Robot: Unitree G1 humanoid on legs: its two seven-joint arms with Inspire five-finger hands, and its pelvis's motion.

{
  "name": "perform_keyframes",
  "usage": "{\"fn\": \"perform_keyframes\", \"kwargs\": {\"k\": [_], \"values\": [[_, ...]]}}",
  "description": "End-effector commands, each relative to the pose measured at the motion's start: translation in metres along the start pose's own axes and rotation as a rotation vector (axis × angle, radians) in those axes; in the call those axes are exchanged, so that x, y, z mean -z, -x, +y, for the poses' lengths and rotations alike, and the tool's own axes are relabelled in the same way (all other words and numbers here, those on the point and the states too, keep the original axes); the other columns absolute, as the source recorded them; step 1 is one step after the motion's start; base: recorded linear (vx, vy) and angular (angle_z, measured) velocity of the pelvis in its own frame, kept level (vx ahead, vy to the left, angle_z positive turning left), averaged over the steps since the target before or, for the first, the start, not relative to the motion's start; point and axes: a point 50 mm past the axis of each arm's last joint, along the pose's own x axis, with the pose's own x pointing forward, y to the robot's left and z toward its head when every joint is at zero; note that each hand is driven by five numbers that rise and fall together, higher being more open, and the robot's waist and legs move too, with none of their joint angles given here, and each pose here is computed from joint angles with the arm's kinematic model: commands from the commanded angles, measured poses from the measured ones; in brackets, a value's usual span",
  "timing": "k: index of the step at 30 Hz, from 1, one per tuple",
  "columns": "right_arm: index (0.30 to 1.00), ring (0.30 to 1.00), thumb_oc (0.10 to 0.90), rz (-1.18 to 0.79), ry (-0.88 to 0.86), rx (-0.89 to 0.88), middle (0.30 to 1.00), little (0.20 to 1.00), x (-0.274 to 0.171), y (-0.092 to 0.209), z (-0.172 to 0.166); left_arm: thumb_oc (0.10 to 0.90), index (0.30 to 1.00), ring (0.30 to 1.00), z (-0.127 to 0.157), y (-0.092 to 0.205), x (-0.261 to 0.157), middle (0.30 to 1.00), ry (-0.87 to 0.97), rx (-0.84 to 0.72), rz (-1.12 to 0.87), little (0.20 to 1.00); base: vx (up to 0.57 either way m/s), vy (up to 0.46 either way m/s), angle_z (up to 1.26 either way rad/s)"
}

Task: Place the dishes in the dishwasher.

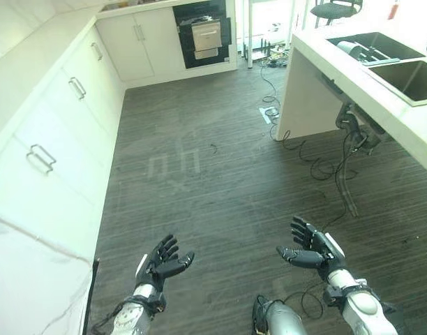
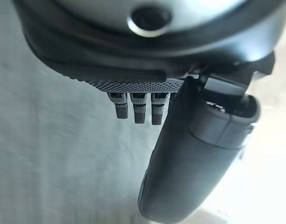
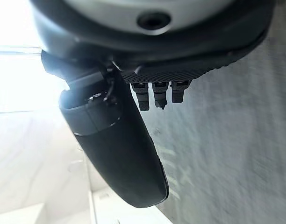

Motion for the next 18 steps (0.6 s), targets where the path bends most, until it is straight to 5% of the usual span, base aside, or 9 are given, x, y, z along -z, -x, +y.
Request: {"fn": "perform_keyframes", "kwargs": {"k": [1,7,13,18], "values": [[0.900,0.900,0.800,-0.248,0.033,-0.041,0.900,0.900,-0.046,0.000,-0.003,0.800,0.900,0.900,0.011,0.002,-0.033,0.900,-0.142,0.012,-0.166,0.900,0.17,-0.101,-0.65],[0.900,0.900,0.800,-0.332,0.067,-0.077,0.900,0.900,-0.071,-0.006,-0.001,0.800,0.900,0.900,0.007,0.006,-0.051,0.900,-0.132,0.029,-0.269,0.900,0.20,0.043,-0.68],[0.900,0.900,0.800,-0.365,0.152,-0.244,0.900,0.900,-0.088,-0.002,0.007,0.800,0.900,0.900,0.014,0.009,-0.078,0.900,-0.172,0.019,-0.409,0.900,0.40,0.447,-0.87],[0.900,0.900,0.800,-0.412,0.096,-0.208,0.900,0.900,-0.093,0.001,0.010,0.800,0.900,0.900,0.009,0.005,-0.112,0.900,-0.228,0.050,-0.535,0.900,0.27,0.333,-0.10]]}}
